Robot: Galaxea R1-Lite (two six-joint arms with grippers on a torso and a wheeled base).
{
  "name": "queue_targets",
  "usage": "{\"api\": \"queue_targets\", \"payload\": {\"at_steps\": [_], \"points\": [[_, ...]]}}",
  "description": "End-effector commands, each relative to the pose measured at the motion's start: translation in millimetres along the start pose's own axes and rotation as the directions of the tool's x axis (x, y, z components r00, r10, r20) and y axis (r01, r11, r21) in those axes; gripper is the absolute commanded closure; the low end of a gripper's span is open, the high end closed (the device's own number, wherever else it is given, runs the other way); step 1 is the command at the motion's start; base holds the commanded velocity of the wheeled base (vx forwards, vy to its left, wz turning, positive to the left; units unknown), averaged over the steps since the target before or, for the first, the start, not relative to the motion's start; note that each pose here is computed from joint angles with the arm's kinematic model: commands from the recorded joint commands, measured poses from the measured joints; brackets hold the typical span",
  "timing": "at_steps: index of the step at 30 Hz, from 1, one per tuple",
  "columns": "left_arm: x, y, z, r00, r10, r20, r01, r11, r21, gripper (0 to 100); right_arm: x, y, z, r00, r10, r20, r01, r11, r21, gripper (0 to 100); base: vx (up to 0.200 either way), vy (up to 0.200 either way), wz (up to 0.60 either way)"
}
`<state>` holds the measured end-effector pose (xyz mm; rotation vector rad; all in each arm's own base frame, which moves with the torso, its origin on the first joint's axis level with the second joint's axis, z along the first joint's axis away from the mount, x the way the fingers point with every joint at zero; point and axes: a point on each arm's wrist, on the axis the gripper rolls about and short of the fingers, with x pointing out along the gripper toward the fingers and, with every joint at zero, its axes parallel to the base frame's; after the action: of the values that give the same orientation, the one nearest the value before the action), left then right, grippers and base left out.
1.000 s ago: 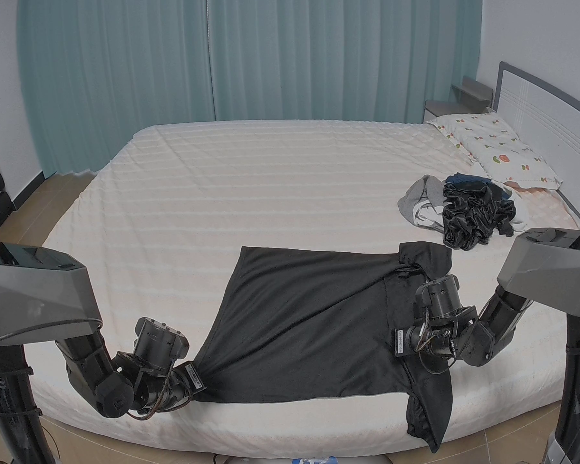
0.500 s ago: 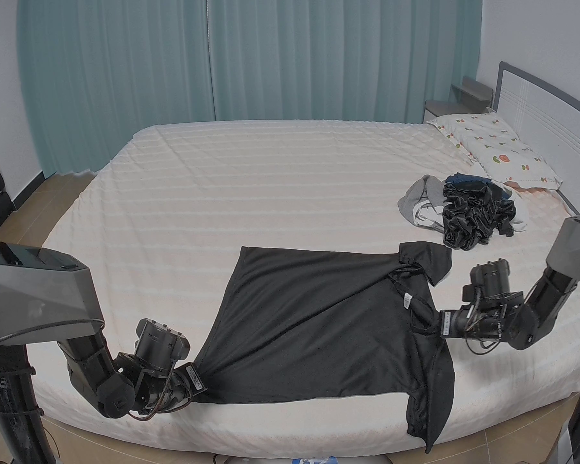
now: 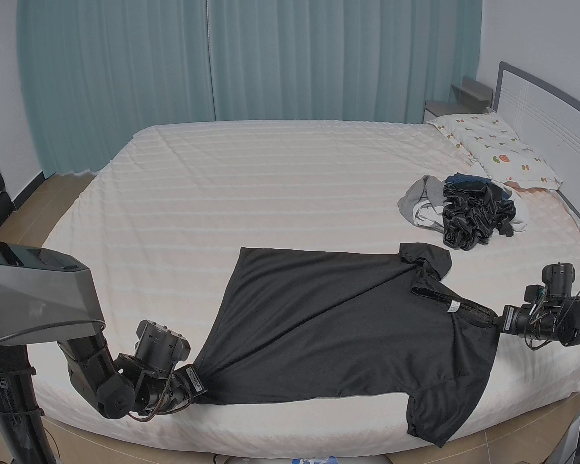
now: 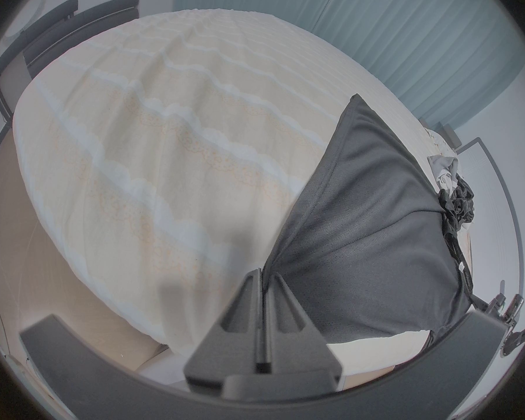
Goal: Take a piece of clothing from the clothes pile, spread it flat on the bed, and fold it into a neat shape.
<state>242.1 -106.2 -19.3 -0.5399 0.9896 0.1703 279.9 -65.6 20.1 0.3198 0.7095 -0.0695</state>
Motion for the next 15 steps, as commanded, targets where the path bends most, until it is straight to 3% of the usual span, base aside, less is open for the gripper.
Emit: {"api": "queue_targets", "payload": {"at_steps": [1, 8, 15], "points": [[0.1, 1.1, -1.5, 1.000, 0.006, -0.005, -0.006, 1.000, 0.002, 100, 13.3, -23.4, -11.5, 0.999, -0.040, -0.021, 0.040, 0.998, 0.046, 100, 0.000, 0.000, 0.00], [-0.9, 1.7, -3.9, 1.000, 0.009, -0.012, -0.009, 1.000, 0.008, 100, 22.4, -27.3, -13.9, 0.999, -0.039, 0.006, 0.039, 0.998, 0.047, 100, 0.000, 0.000, 0.00], [-7.2, 6.8, -15.3, 0.999, 0.027, -0.044, -0.024, 0.997, 0.071, 100, 41.0, -32.8, -16.3, 0.996, -0.044, 0.082, 0.042, 0.999, 0.033, 100, 0.000, 0.000, 0.00]]}}
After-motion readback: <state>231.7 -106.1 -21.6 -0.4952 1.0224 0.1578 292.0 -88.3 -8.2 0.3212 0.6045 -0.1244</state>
